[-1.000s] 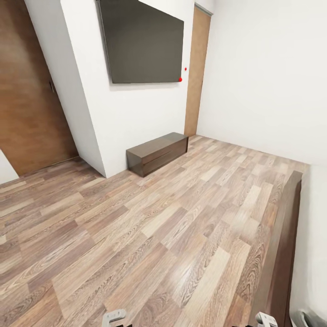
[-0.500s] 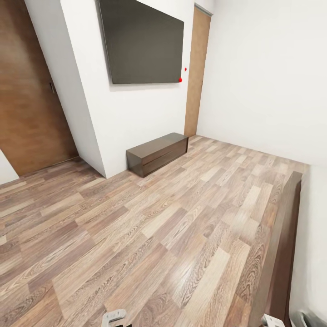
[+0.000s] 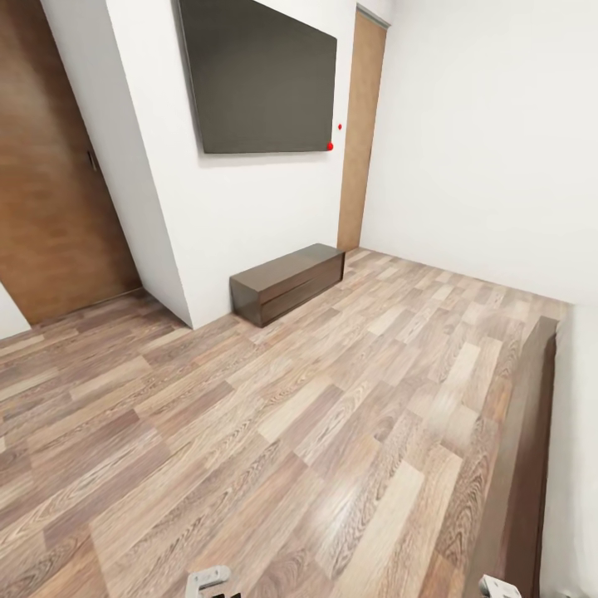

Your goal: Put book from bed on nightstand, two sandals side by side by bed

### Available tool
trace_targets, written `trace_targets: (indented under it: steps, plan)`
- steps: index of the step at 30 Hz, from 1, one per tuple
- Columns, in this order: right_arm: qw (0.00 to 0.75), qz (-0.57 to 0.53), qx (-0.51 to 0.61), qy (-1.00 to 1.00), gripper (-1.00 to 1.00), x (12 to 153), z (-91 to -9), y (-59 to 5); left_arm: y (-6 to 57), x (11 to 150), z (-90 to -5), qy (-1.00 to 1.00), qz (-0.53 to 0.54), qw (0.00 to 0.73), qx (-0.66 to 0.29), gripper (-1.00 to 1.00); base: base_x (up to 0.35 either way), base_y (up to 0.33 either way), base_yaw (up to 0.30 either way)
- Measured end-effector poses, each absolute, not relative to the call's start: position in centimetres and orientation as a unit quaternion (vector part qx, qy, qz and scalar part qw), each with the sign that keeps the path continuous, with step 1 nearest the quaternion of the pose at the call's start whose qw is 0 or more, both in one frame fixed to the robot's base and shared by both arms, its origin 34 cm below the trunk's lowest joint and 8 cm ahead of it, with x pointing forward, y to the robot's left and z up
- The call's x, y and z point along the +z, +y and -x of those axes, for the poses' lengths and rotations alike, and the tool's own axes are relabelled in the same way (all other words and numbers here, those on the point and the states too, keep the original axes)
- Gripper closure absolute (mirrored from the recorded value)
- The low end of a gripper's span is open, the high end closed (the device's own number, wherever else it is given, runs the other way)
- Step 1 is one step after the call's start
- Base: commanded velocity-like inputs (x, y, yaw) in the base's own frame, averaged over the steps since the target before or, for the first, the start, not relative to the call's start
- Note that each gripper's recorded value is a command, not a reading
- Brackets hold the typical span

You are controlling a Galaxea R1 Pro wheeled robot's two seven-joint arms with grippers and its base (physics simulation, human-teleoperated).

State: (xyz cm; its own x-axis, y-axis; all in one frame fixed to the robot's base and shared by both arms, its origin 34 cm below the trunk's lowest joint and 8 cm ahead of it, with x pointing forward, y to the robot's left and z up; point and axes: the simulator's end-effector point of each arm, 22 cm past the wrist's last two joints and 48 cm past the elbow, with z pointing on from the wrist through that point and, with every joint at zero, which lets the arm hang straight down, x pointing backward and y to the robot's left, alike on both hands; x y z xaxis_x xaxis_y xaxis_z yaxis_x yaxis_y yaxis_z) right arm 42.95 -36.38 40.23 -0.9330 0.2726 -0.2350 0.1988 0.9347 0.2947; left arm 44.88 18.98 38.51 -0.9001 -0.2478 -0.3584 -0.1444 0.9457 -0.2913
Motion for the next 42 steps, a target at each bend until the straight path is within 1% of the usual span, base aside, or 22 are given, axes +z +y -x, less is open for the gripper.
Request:
trace_targets:
  steps: [35, 42]
  plan:
    - [0.156, -0.117, 0.137, 0.971, -1.00, 41.4, -44.2, -36.3, 19.0, 39.7, -46.2, 0.962, 0.098, 0.217, -0.132, -1.00, 0.006, 0.000, 0.000]
    - [0.157, -0.117, 0.137, 0.971, -1.00, 41.5, -44.3, -36.4, 19.0, 39.9, -46.3, 0.962, 0.099, 0.219, -0.132, -1.00, 0.227, 0.000, 0.000]
